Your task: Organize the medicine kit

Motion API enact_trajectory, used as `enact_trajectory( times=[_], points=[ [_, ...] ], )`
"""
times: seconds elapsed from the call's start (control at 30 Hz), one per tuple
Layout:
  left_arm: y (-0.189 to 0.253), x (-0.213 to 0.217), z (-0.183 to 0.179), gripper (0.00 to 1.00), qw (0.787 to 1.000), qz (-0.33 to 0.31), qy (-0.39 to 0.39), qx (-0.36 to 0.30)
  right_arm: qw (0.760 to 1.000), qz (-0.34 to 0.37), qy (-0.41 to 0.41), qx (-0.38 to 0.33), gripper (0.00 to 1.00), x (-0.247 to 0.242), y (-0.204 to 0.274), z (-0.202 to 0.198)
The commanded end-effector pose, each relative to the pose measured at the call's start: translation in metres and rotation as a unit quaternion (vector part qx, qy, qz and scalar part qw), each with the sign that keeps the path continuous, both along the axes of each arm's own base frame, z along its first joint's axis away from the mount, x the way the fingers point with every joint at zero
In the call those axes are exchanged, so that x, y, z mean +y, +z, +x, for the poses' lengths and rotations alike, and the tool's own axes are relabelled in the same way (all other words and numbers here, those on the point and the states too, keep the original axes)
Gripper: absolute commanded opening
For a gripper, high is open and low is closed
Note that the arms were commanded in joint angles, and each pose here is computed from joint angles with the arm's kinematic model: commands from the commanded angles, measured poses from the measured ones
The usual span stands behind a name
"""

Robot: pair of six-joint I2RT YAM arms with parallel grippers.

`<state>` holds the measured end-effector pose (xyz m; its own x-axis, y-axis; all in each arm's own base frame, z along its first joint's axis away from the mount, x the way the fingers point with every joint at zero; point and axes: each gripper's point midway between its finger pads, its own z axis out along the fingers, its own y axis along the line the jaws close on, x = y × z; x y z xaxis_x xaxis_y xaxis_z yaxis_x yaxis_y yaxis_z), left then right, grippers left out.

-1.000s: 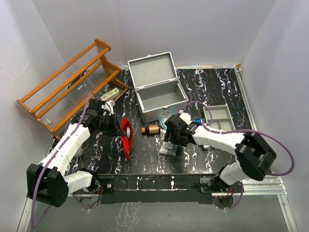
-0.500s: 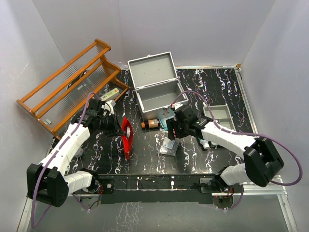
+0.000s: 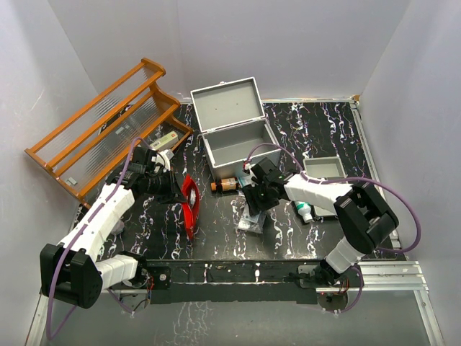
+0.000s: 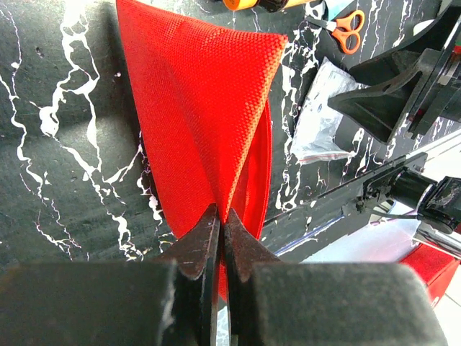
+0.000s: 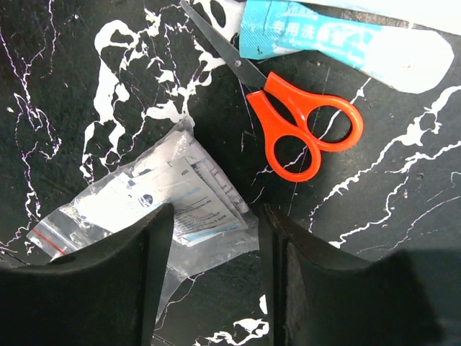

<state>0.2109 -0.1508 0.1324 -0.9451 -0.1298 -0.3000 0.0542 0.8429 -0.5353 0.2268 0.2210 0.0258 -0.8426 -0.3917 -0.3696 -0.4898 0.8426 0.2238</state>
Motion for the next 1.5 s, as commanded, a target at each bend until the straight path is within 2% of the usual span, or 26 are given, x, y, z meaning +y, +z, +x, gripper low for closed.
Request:
enact_trajectory(
  times=[0.0,0.13,0.3,0.43,0.6,0.83,0.93,1.07,1.3,1.47],
  points=[
    [0.012,-0.006,0.000,0.00,1.000,-0.016,-0.016,-0.010,1.000,0.010,0.001,0.005,0.43,0.006,0.001,0.004],
    [0.015,-0.006,0.001,0.00,1.000,-0.015,-0.018,-0.012,1.000,0.014,-0.018,0.006,0.25,0.004,-0.003,0.002],
    [0.017,-0.003,0.001,0.00,1.000,-0.003,-0.024,-0.017,0.997,0.037,-0.067,-0.017,0.11,0.008,0.015,0.011],
    [0.021,0.000,0.001,0.00,0.999,0.008,-0.043,-0.030,0.988,0.095,-0.112,-0.040,0.02,0.022,0.044,0.014],
    [0.029,0.000,0.002,0.00,0.997,0.009,-0.063,-0.049,0.964,0.192,-0.169,-0.067,0.00,0.052,0.093,0.012],
    [0.031,-0.001,0.004,0.00,0.998,0.007,-0.049,-0.043,0.912,0.303,-0.263,-0.089,0.00,0.076,0.160,0.020],
    [0.031,-0.001,0.006,0.00,0.999,0.004,-0.036,-0.039,0.901,0.300,-0.300,-0.090,0.00,0.086,0.171,0.025],
    [0.029,-0.002,0.009,0.00,0.999,0.000,-0.021,-0.034,0.896,0.303,-0.313,-0.085,0.00,0.112,0.182,0.020],
    [0.025,-0.001,0.010,0.00,0.999,0.003,-0.011,-0.030,0.874,0.326,-0.353,-0.067,0.00,0.148,0.196,0.013],
    [0.023,-0.002,0.011,0.00,1.000,0.000,-0.011,-0.028,0.868,0.294,-0.388,-0.097,0.00,0.159,0.193,0.018]
  ],
)
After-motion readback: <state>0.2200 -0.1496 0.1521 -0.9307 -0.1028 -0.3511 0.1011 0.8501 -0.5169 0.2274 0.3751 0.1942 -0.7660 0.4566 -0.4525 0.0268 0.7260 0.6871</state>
